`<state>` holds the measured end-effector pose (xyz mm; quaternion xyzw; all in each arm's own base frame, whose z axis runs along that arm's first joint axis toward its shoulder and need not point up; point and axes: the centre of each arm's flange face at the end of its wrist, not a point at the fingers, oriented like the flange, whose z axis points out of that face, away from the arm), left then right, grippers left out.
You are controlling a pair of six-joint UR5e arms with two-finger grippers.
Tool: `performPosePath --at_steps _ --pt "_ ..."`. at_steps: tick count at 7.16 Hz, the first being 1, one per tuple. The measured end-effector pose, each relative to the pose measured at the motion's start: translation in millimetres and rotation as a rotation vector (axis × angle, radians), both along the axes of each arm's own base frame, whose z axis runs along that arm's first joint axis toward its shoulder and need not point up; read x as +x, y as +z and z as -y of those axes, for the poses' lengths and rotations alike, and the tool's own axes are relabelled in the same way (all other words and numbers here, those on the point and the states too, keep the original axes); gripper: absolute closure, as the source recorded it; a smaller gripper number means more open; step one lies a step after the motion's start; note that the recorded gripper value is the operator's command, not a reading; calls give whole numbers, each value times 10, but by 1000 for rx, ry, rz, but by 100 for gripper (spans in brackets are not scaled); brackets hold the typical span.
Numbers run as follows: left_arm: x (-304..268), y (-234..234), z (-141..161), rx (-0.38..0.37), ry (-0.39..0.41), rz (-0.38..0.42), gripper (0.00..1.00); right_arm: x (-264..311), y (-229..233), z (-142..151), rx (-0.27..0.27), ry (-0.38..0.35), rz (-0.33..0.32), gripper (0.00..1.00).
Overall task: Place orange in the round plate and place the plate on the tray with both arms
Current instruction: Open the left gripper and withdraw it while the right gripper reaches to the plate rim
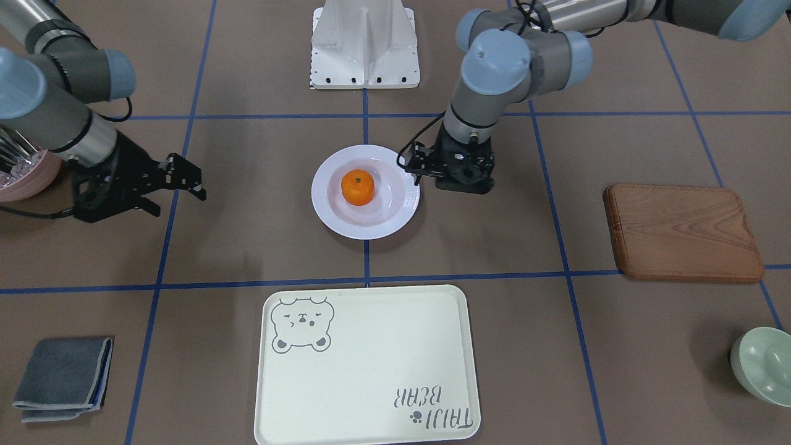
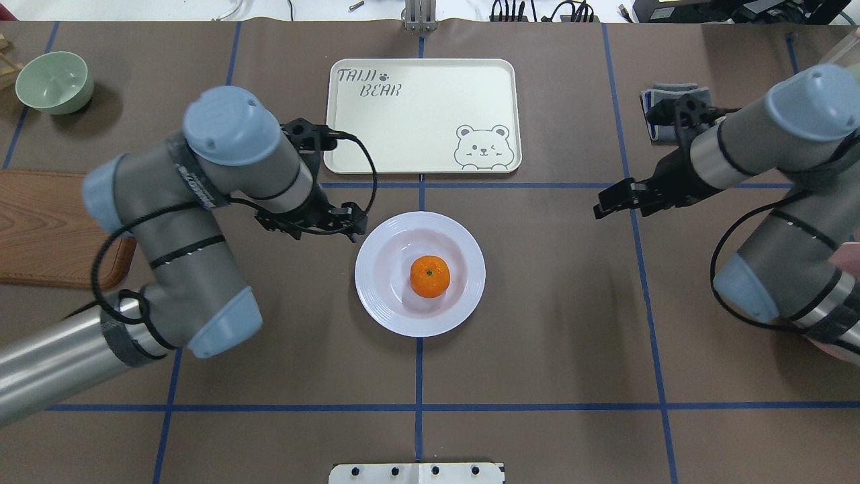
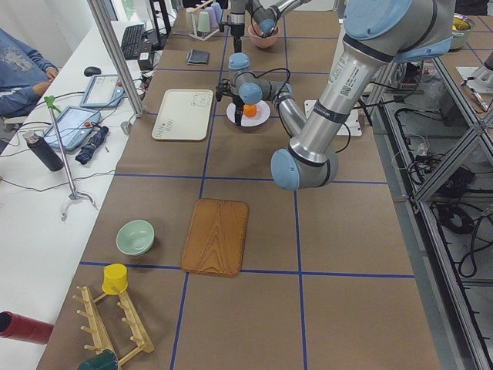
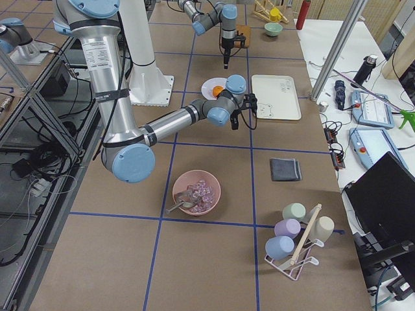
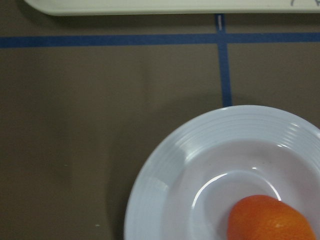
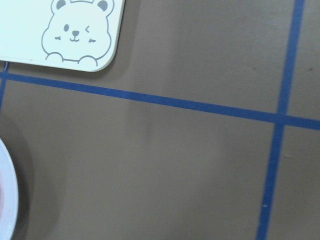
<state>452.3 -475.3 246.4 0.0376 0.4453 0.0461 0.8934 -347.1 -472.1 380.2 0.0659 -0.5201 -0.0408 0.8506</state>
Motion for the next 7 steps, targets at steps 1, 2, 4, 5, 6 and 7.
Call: performPosePath --at_steps 1,2,4,5,6,7 --pt "-414 265 159 13 20 2 2 -367 -164 -149 -43 32 60 0" --pt "-810 577 293 37 45 13 2 -669 -311 -223 -98 62 134 1" --pt "-1378 1060 451 87 75 47 2 -1004 -229 -313 -172 105 313 1" --pt "-1489 1150 477 95 77 54 2 -1061 -119 -338 -210 129 390 1" --pt "-1534 1182 487 98 77 57 2 -1115 -78 -387 -233 145 440 2" --pt "-1569 1193 501 99 73 58 2 -1242 -78 -494 -258 178 477 2"
